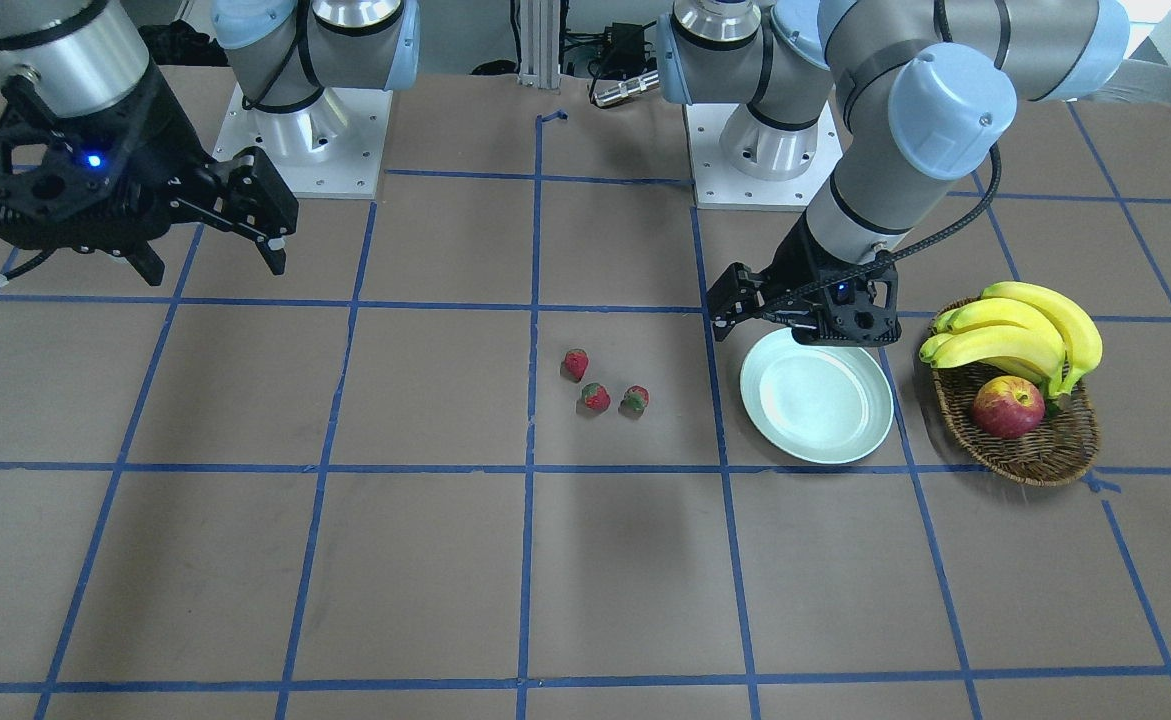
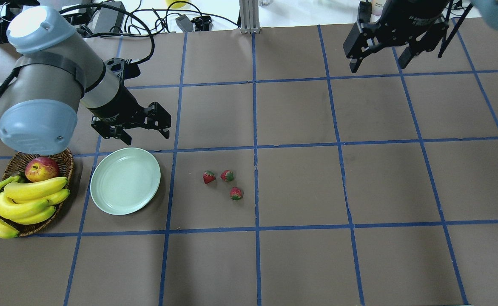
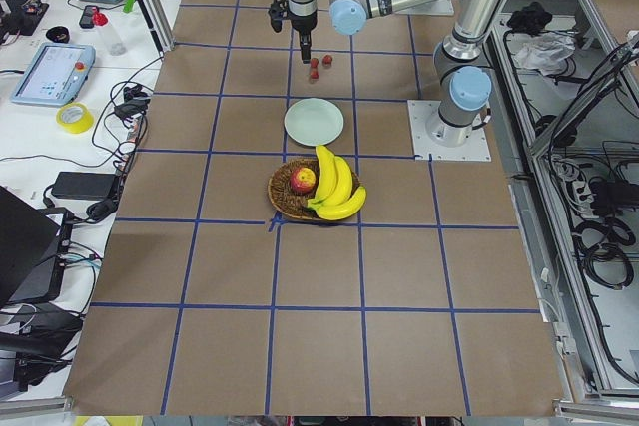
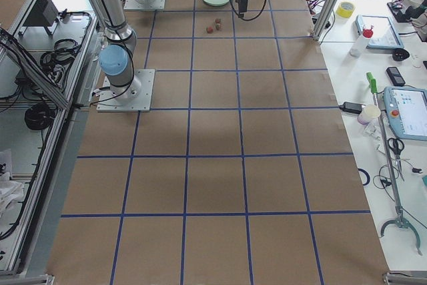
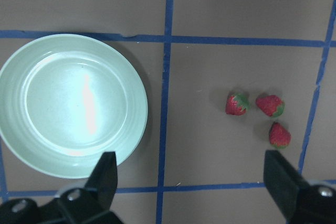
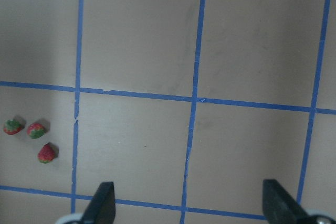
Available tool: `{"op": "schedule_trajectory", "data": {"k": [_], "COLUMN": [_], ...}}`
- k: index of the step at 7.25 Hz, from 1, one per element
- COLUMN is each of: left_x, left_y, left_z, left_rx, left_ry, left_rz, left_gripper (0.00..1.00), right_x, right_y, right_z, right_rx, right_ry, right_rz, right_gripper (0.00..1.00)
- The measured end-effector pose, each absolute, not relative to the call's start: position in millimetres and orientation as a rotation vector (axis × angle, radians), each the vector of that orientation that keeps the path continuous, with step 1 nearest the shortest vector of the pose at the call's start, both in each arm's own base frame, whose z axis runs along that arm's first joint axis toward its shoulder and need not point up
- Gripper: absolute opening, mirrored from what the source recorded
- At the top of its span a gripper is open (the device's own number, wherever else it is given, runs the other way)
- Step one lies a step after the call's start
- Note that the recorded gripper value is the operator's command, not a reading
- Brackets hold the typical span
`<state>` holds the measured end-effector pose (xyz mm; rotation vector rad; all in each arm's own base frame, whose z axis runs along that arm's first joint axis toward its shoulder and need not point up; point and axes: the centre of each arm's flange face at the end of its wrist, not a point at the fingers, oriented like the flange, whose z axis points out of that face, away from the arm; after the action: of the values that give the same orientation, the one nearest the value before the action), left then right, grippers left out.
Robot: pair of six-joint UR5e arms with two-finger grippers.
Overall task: Collect all strawberries into plate
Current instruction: 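Raise the right arm away while the left gripper reaches toward the strawberries, then grasp one strawberry with the left gripper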
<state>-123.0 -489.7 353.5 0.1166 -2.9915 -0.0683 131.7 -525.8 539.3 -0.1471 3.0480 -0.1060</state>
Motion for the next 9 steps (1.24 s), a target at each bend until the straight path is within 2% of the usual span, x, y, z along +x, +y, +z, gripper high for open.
{"op": "schedule_trajectory", "data": {"k": [6,9], "left_x": [-166.3,-174.6], "left_y": [-461.6,-468.9], "left_z": [228.7,196.1], "left_rx": [-0.263,-0.415], "left_ry": [-2.954,-2.854], "left_rz": [-0.147,-0.145], "left_gripper": [0.94,0.94], "right_x": [126.6,127.5], "right_y": [-526.2,-517.3], "right_z": [545.0,552.4], "right_rx": [-0.136,-0.140], "right_ry": [3.093,3.099], "right_rz": [-0.233,-0.246], "right_gripper": [1.00,1.00]}}
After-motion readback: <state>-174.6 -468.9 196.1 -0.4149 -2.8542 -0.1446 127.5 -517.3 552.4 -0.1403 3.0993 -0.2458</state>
